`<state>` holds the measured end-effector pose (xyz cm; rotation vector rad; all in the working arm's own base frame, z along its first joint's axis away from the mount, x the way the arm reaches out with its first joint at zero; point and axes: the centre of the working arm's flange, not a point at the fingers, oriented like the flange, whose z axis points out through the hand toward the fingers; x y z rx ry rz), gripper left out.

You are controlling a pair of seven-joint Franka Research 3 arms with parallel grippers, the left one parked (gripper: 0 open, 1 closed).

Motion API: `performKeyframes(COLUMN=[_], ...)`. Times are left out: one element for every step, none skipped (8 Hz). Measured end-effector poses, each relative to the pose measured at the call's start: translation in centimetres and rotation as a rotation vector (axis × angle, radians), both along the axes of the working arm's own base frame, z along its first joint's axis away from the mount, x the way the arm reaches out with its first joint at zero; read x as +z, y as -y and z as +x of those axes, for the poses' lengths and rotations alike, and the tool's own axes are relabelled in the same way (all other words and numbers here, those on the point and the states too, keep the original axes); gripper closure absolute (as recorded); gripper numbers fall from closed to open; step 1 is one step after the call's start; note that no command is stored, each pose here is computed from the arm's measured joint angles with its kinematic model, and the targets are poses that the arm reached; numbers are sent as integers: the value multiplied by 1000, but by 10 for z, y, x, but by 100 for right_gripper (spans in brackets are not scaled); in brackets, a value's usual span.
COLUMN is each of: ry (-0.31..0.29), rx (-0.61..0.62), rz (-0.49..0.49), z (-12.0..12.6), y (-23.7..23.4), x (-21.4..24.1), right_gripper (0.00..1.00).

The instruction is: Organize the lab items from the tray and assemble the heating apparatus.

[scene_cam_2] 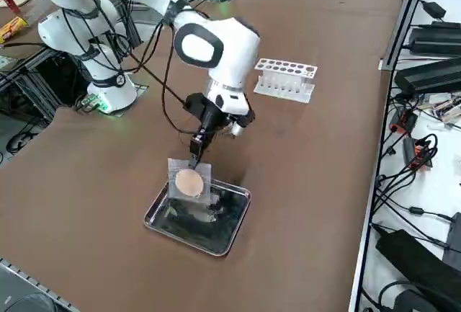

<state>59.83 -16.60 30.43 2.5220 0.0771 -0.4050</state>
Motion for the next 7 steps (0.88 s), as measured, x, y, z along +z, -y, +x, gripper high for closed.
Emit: performKeyframes(ry=[-2,0,-1,-11,-20,-14,3], rx=[4,17,47,90,126,152,172], rz=[-31,-62,-100,-147,-199,-250,-296], z=[9,20,30,37,38,36,32], y=[-11,-32,-64,-105,-148,-186,-219], x=[24,49,72,91,104,111,112], right_gripper=[97,97,97,97,97,97,97])
